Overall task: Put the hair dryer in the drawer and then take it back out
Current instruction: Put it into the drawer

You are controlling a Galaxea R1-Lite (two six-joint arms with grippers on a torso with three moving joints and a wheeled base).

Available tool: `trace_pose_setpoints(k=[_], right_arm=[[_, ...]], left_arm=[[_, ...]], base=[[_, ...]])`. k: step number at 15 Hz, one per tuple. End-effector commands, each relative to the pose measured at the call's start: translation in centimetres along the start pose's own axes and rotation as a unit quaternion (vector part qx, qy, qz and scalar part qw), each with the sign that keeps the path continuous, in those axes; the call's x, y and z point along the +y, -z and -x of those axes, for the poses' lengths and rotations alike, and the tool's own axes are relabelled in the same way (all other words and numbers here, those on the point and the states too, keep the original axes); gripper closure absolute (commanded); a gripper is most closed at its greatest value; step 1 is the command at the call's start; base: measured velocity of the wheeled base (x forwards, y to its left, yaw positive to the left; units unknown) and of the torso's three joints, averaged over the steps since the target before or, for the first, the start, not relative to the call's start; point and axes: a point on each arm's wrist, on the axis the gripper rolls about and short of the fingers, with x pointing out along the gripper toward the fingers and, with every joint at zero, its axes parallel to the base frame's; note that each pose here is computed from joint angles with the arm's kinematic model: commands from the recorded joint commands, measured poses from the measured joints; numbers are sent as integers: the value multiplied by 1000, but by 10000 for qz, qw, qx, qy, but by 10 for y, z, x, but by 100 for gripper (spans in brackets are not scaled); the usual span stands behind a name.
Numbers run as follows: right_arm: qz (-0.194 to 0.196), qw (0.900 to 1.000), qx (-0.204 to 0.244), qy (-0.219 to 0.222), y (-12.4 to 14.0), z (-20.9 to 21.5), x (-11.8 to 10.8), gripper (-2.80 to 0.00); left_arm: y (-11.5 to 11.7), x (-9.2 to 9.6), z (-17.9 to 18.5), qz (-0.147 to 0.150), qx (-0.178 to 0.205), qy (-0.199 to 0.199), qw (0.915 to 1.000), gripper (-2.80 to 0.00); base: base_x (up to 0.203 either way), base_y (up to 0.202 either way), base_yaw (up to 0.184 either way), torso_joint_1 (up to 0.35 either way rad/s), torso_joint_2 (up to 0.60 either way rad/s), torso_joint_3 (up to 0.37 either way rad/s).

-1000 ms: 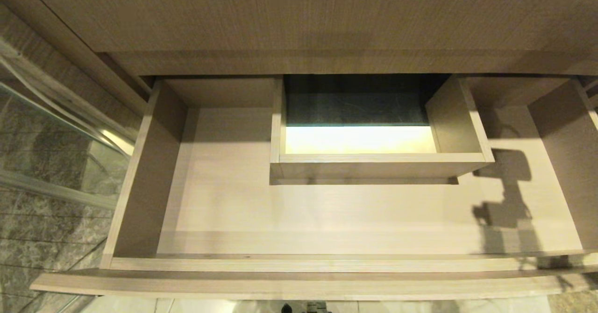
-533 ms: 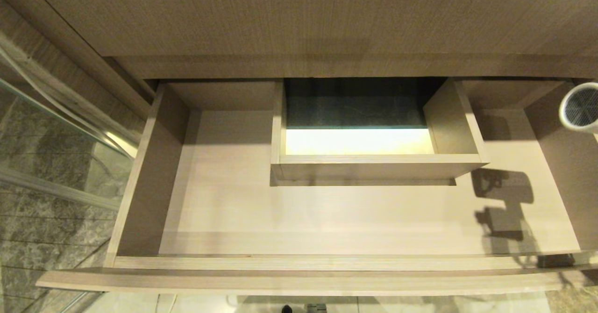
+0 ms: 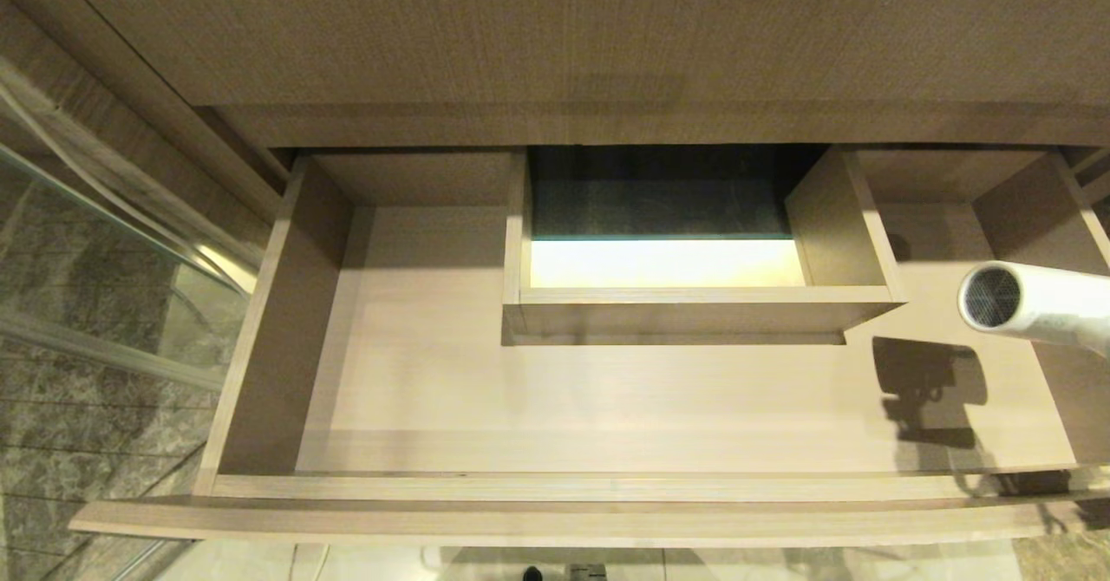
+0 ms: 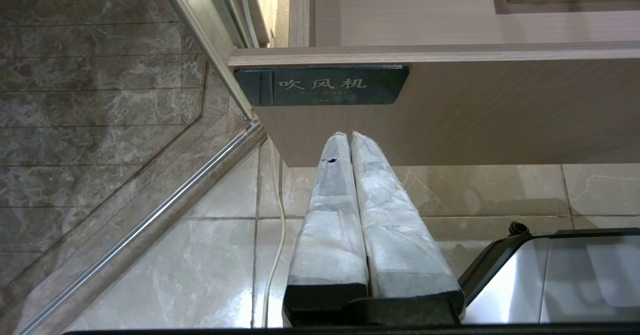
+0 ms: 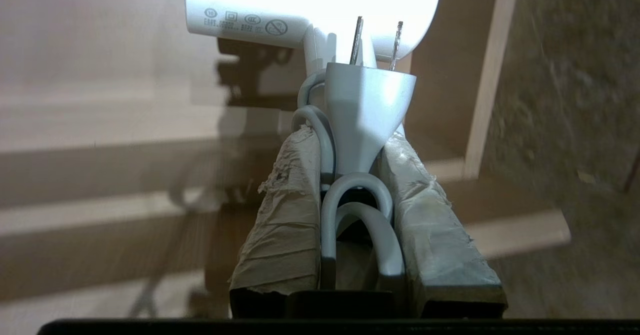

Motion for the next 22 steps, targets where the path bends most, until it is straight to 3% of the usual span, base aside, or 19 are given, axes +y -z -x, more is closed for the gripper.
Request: trace_pose_setpoints(k=[1, 7, 12, 15, 22], right_arm=[[92, 9999, -26, -117, 2, -43, 9, 0], [218, 9993, -301, -108, 0, -143, 22, 0], [239, 9959, -873, 39, -14, -210, 28, 0], [284, 9944, -1012, 108, -21, -233, 29, 0], [304, 9960, -842, 75, -11, -245, 32, 0]], left_arm=[[0, 0, 0, 1, -2, 4, 10000, 0], [0, 0, 0, 1, 3, -1, 10000, 0], [0, 0, 0, 3, 2, -2, 10000, 0], [0, 0, 0, 8, -3, 5, 10000, 0], [0, 0, 0, 1, -3, -2, 10000, 0]], base=[[0, 0, 0, 0, 0, 0], [0, 0, 0, 0, 0, 0], [0, 0, 0, 0, 0, 0], [0, 0, 0, 0, 0, 0], [0, 0, 0, 0, 0, 0]])
